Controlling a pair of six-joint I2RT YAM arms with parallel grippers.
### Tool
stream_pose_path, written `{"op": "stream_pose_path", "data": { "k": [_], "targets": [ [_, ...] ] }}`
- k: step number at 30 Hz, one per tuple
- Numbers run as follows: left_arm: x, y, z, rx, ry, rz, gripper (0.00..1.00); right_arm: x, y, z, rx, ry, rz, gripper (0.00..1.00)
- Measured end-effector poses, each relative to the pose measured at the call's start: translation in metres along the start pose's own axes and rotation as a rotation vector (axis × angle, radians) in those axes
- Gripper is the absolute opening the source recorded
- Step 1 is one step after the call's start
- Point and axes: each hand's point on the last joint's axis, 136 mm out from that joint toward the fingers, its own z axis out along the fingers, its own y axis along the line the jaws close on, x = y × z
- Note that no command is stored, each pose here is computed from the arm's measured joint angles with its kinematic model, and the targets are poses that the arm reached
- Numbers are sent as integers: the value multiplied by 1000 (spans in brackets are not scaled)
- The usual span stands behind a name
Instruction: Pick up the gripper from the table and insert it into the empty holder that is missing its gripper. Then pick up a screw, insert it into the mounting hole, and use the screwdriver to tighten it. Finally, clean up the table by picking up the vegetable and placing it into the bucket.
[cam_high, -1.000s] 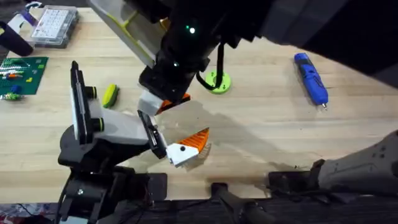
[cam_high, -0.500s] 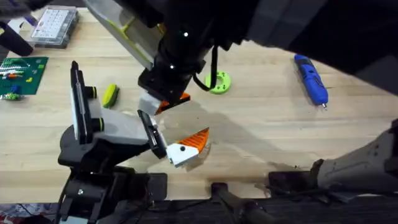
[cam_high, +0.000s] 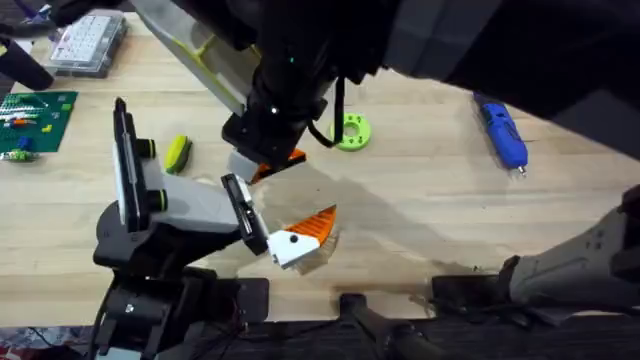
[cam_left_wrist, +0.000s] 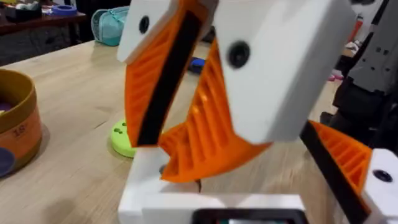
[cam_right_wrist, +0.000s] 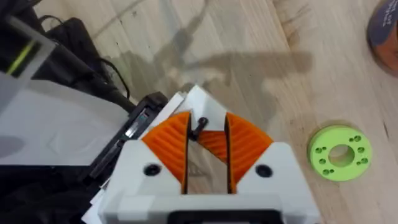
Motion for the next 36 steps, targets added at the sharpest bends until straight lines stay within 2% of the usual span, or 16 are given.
{"op": "stream_pose_path", "data": {
  "k": [7,18,36],
  "targets": [
    [0,0,0,0,0,-1,986,0,0,0,0,0,0,277],
    [0,0,0,0,0,0,986,8,0,0,-2,32,5,320],
    [0,0,0,0,0,0,986,9,1,-4,-2,37,7,278]
  ]
}}
